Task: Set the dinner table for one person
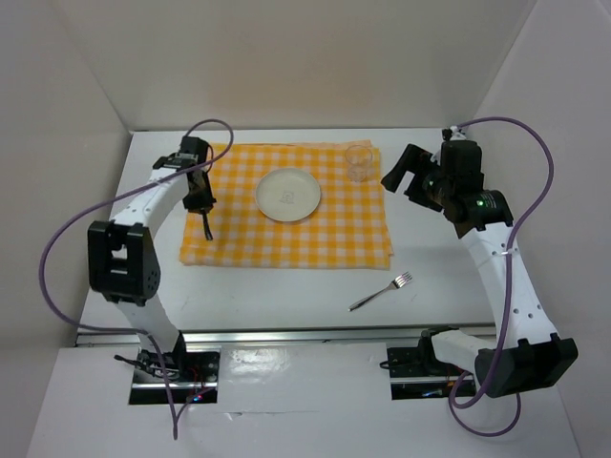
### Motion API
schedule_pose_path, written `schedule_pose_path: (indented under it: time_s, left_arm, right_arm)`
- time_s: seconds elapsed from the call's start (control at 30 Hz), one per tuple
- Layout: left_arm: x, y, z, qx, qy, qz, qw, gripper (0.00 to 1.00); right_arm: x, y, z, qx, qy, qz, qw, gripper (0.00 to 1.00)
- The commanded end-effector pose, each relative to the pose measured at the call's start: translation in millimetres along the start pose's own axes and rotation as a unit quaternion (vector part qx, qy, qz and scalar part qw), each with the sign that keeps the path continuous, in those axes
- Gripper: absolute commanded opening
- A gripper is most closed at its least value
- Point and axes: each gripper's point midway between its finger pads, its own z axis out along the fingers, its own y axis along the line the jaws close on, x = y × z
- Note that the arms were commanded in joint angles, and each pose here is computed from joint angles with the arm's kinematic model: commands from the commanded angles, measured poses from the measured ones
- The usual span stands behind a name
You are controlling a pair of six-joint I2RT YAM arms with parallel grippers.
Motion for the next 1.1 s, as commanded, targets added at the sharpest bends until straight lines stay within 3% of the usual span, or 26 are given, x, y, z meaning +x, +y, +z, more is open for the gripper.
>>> schedule_pose_path:
  time_s: [0.0,0.17,0.33,0.47,0.53,0.6,0.73,0.87,1.07]
  left_arm:
    - [-11,-32,10,0.034,0.01,0.078,0.996,0.0]
    - [-4,-37,41,-0.013,0.036,0.105,0.994,0.0]
    - [-7,-52,64,-0.052,0.049,0.14,0.987,0.0]
    - [-5,-54,75,-0.07,0.065,0.153,0.984,0.0]
    - [-6,-55,77,-0.07,0.065,0.153,0.984,0.0]
    - [-7,-60,80,-0.06,0.064,0.151,0.985,0.0]
    - [-3,-63,96,-0.066,0.084,0.162,0.981,0.0]
    - [-3,-64,99,-0.071,0.096,0.166,0.979,0.11]
    - [-13,-66,85,-0.065,0.076,0.144,0.985,0.49]
  right_arm:
    - [-14,3,-17,0.006,-0.024,-0.013,1.0,1.0]
    - [11,-19,-11,0.047,0.014,-0.009,0.999,1.0]
    - [89,-57,5,0.103,0.125,0.039,0.986,1.0]
    - [154,-86,10,0.16,0.208,0.098,0.96,1.0]
    - [170,-91,8,0.172,0.221,0.115,0.953,1.0]
    - [189,-98,5,0.182,0.231,0.129,0.947,0.9]
    - [195,-102,1,0.176,0.196,0.154,0.952,0.86]
    - [198,-103,-2,0.188,0.184,0.182,0.948,0.84]
    - [221,-98,3,0.184,0.209,0.173,0.945,0.79]
